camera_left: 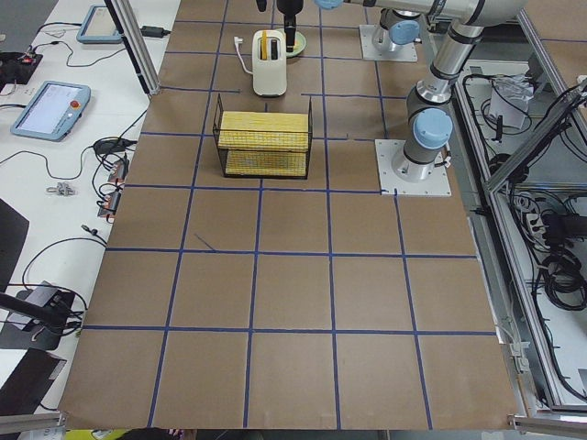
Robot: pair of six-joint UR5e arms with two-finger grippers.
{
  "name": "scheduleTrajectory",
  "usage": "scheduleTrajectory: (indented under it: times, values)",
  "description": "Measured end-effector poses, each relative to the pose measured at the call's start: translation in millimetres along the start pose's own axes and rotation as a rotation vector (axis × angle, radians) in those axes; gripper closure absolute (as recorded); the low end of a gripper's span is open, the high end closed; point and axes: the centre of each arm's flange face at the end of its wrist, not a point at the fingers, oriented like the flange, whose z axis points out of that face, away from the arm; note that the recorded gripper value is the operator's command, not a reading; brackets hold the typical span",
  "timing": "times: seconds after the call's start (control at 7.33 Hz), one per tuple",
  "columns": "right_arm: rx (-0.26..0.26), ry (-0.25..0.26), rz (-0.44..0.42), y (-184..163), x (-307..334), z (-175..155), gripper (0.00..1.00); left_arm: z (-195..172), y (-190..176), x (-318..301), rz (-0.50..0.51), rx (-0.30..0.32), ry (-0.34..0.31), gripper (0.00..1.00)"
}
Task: Press toaster with right arm
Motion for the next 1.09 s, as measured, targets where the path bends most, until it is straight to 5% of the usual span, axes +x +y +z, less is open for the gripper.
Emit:
scheduleTrajectory:
  times: [0.27,0.41,0.55,0.82,1.09]
  values:
    - [-0.003,0.001,0.067,0.2,0.2,-3.8,0.86,0.0,0.0,0.0,0.0,0.0,0.0,0.0]
    - [-0.003,0.004,0.078,-1.4,0.7,-3.8,0.71,0.0,0.0,0.0,0.0,0.0,0.0,0.0]
    - [-0.002,0.007,0.082,-2.1,1.2,-3.8,0.24,0.0,0.0,0.0,0.0,0.0,0.0,0.0]
    - [0.001,0.009,0.084,-3.3,1.4,-3.1,0.12,0.0,0.0,0.0,0.0,0.0,0.0,0.0]
    - [0.004,0.008,0.097,-3.6,1.9,-3.6,0.12,0.0,0.0,0.0,0.0,0.0,0.0,0.0]
